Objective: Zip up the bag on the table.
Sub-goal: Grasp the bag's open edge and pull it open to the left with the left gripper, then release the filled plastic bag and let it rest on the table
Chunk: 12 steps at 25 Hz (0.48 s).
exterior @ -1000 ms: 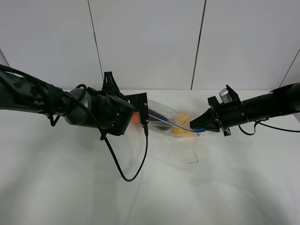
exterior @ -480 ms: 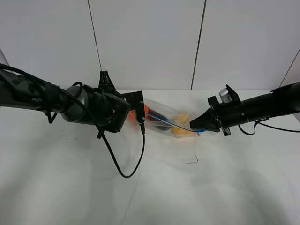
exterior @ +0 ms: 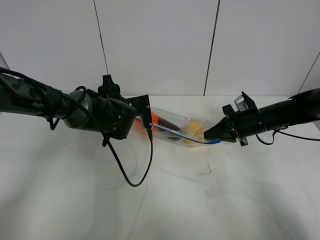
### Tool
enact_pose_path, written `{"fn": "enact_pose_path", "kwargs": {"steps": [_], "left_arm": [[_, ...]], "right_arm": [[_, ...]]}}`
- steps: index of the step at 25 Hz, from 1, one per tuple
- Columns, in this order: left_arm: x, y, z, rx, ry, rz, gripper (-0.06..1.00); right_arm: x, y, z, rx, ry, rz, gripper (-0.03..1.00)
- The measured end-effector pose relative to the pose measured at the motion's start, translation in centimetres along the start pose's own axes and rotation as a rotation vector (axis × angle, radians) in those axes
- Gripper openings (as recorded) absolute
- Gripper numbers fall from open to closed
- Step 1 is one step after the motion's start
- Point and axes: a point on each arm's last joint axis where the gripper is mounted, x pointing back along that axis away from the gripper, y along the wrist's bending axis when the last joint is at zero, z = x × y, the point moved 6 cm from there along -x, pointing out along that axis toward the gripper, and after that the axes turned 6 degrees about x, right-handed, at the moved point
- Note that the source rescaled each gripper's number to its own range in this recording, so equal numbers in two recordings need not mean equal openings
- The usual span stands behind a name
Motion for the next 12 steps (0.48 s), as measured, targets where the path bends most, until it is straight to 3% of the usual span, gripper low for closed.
{"fn": "enact_pose_path", "kwargs": {"steps": [9,12], "left_arm": [[0.01,0.33,0.40,0.016,0.026,-0.022,0.73],[0.01,0.40,0.48,0.038,0.031,-0.027,0.79]], "right_arm": [[0.00,0.01,0.01,0.000,0.000,-0.001,0.00],[0.00,0.01,0.01,0.000,0.000,-0.001,0.00]]}}
